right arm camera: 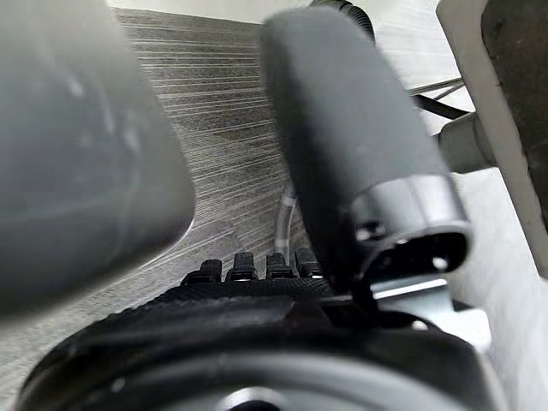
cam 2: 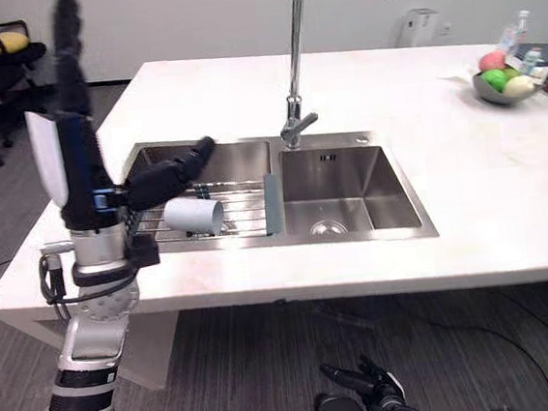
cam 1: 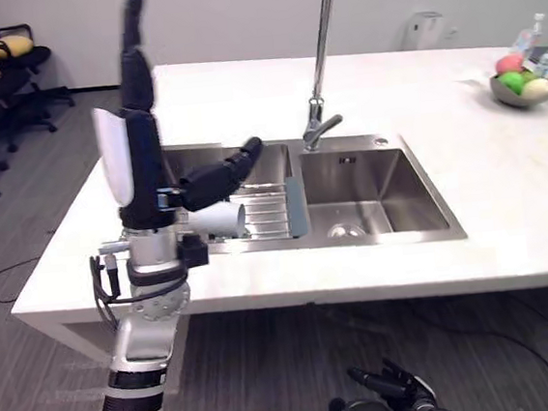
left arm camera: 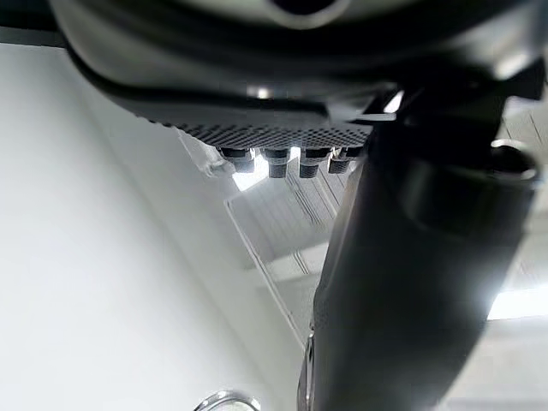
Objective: Walk over to the sink, pick up the cup, carry it to the dishwasher, place the cup inside the dishwasher, then close the dishwasher door
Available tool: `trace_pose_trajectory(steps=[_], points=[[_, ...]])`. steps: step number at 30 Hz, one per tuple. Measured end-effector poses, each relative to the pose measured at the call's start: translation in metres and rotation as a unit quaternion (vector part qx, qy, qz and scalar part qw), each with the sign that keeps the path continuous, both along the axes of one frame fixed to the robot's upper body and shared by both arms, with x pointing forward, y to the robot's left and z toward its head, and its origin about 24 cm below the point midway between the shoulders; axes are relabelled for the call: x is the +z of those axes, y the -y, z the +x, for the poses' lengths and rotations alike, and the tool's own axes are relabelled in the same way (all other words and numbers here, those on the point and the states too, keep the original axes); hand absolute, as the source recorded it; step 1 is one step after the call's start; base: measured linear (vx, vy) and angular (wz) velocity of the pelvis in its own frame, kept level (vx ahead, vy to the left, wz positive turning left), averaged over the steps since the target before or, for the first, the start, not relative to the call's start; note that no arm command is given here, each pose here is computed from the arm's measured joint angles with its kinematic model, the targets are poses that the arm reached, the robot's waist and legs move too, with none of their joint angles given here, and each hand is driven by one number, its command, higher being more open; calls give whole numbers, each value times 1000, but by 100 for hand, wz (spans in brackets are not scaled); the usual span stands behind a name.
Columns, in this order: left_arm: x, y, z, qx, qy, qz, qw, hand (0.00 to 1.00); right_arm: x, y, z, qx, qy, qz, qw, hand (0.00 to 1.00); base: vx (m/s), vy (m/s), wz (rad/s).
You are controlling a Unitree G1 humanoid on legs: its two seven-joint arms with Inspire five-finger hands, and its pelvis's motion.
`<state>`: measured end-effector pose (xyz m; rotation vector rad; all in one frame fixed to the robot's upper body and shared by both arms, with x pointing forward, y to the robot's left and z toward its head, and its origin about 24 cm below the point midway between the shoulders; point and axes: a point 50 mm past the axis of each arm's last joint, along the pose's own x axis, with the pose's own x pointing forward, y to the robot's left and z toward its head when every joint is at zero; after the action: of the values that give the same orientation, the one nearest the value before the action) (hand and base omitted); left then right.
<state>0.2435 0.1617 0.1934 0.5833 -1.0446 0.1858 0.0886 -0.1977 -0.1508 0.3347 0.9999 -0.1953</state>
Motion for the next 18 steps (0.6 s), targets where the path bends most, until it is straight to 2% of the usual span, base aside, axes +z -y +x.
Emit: trace_pose_trajectory(steps=[4,7,10,12,15,18], points=[[-10,2,4,49,-23,46,997,100,0,3,-4,20,-9,7,1000,100,157,-135,43],[-32,2,17,104,-73,142,982,100,-3,8,-6,24,-24,8,999,100,77,7,44],[-51,-2,29,130,-135,237,953,100,-3,17,-4,26,-32,4,999,100,52,152,25],[-64,-10,37,132,-180,328,918,100,-4,18,-5,12,-35,10,999,100,-18,164,21],[-76,-24,43,130,-231,413,871,100,-5,23,-11,-11,-47,15,999,100,-40,113,-1],[-82,-40,53,142,-263,444,845,100,-4,25,-11,-5,-51,15,999,100,-66,53,-14]])
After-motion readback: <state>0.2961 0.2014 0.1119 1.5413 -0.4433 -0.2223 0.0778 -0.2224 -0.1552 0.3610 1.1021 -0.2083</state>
